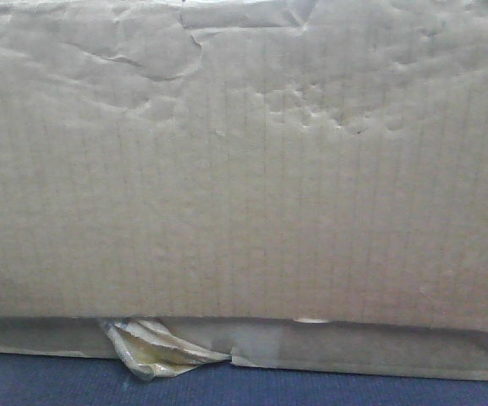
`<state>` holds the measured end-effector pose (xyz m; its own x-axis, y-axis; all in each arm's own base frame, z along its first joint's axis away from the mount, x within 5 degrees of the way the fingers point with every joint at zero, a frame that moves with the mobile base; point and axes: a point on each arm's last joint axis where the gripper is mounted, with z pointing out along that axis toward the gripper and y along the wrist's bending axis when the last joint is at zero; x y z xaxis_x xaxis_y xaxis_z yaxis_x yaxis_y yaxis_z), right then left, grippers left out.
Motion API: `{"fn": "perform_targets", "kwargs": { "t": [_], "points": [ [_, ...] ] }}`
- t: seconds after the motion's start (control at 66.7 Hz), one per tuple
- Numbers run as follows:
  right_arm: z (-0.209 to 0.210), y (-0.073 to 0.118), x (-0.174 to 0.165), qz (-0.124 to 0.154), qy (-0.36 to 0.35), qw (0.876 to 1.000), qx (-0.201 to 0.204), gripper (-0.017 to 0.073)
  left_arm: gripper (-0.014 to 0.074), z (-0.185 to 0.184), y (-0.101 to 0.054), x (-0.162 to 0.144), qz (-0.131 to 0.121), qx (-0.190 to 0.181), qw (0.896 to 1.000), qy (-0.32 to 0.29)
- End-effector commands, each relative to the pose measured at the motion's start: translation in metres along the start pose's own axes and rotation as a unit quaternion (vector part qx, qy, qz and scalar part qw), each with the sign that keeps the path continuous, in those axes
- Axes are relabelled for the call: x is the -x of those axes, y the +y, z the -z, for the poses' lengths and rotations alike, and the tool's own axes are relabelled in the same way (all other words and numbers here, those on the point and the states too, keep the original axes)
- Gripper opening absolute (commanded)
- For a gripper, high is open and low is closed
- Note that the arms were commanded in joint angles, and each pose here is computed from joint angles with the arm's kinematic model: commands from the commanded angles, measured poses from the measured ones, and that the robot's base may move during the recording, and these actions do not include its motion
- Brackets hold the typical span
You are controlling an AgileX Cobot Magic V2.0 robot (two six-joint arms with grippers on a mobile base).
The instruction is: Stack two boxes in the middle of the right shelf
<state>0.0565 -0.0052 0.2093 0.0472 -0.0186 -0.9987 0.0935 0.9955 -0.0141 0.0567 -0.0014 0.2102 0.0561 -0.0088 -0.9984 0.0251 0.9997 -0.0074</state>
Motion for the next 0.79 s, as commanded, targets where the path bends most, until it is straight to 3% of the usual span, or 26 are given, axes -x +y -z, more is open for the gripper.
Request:
{"fn": "perform_targets", "kwargs": {
  "t": [0.0,0.645,0.735,0.779],
  "points": [
    [0.000,0.000,0.003,0.002,-0.016,1.000,-0.003,-0.0169,-0.0111,0.000,0.000,0.002,0.000,0.001,1.000,-0.011],
    [0.000,0.000,0.003,0.002,-0.016,1.000,-0.003,-0.0169,-0.0111,0.001,0.000,0.005,-0.010,0.001,1.000,-0.029],
    [0.000,0.000,0.003,0.002,-0.016,1.000,-0.003,-0.0169,-0.0111,0.001,0.000,0.008,0.029,0.001,0.999,-0.041],
    [0.000,0.000,0.003,0.002,-0.016,1.000,-0.003,-0.0169,-0.0111,0.002,0.000,0.020,0.031,-0.001,0.999,-0.041]
  ]
}}
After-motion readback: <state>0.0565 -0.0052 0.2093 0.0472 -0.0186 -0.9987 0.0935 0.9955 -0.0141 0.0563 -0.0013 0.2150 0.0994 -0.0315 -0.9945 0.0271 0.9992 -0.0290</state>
